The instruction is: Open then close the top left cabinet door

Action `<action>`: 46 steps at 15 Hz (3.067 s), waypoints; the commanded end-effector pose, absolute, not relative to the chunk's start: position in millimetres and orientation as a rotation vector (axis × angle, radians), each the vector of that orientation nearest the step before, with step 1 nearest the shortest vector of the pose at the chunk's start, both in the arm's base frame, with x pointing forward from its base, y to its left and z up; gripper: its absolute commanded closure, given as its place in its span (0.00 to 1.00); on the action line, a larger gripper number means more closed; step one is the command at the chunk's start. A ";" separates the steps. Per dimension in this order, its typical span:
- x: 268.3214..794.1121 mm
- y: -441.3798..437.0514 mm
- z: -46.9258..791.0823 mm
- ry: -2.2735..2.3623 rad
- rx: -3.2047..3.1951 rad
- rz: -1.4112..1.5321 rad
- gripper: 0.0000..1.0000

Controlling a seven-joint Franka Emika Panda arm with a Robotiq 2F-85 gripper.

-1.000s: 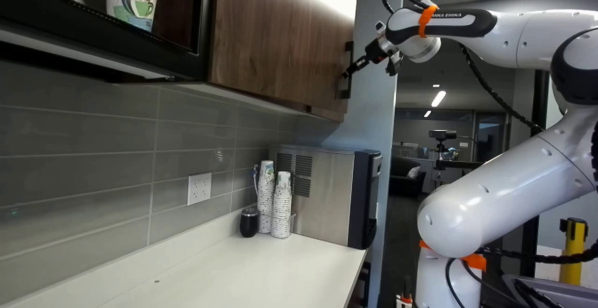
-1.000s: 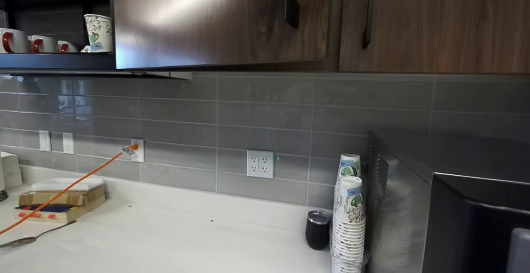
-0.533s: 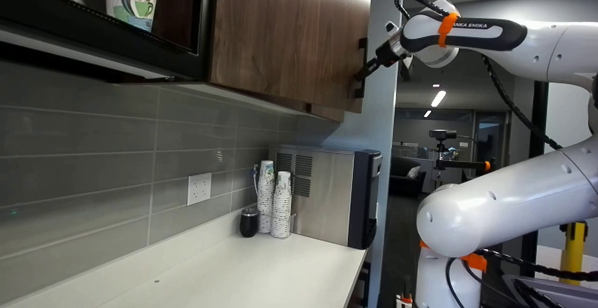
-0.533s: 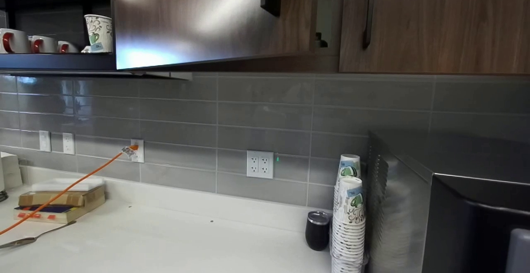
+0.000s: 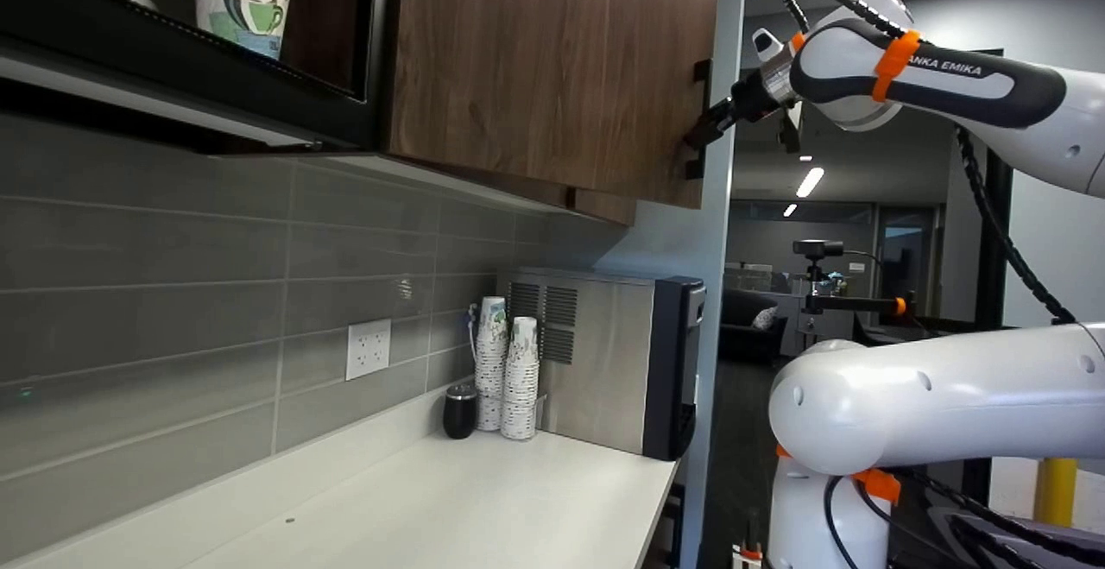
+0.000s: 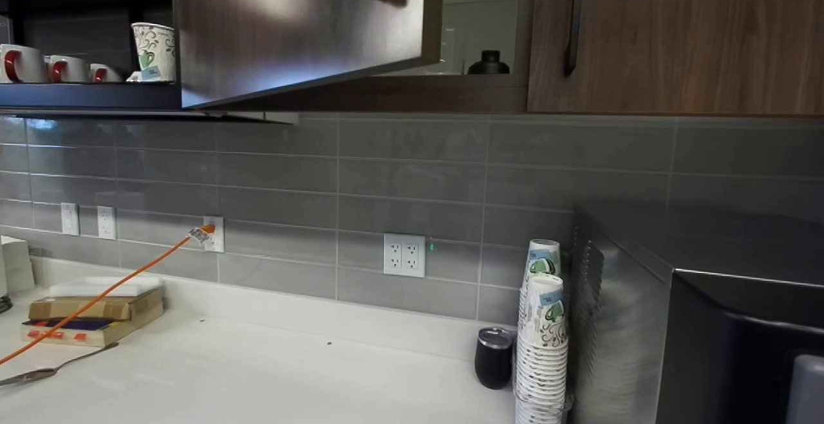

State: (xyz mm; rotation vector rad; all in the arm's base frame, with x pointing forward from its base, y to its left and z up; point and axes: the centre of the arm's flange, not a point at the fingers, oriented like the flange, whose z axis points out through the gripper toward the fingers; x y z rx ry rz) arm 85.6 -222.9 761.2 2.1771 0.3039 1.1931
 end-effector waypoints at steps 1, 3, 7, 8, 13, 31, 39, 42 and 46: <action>97.0 -157.6 719.9 0.489 2.219 1.178 0.96; 90.2 -150.0 718.2 0.492 2.203 1.180 0.96; 76.0 -135.6 716.6 0.493 2.177 1.186 0.96; 72.5 -131.8 716.7 0.490 2.171 1.188 0.96; 65.5 -122.5 715.8 0.470 2.169 1.198 0.96; 70.4 -111.2 714.7 0.379 2.172 1.178 0.96; 79.0 -128.8 724.6 0.358 2.171 1.204 0.96; 81.2 -142.6 731.2 0.330 2.176 1.213 0.96; 87.6 -159.0 741.5 0.310 2.198 1.256 0.96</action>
